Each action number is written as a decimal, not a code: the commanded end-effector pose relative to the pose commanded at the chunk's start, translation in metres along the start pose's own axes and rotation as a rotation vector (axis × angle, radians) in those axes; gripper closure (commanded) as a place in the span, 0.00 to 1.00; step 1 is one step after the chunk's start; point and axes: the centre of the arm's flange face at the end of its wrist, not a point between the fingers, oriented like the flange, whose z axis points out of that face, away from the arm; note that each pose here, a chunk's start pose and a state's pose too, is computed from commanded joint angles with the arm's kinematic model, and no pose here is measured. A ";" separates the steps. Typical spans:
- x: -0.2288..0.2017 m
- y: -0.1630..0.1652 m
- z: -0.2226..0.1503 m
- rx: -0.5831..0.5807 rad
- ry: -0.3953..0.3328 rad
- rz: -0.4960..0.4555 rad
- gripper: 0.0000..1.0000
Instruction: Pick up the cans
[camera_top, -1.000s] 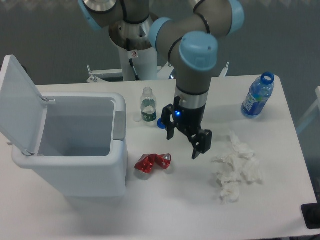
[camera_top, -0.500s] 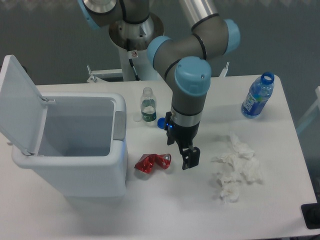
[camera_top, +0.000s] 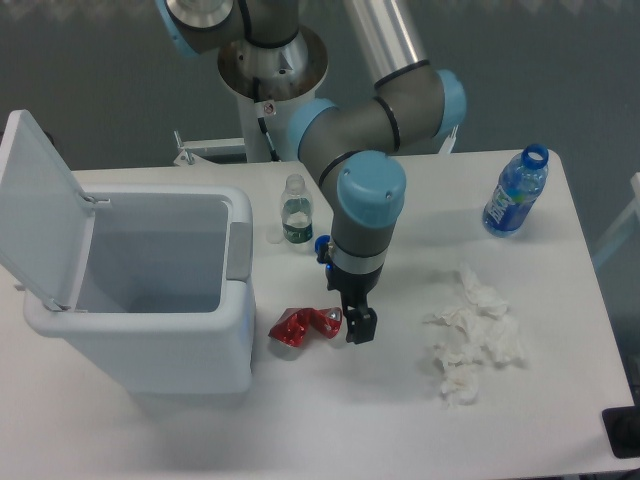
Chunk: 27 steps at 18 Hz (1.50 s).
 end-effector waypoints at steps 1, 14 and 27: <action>0.000 0.000 0.004 0.000 0.008 -0.001 0.00; 0.001 -0.004 0.031 -0.069 0.062 0.035 0.00; 0.001 -0.009 0.044 -0.071 0.083 0.034 0.00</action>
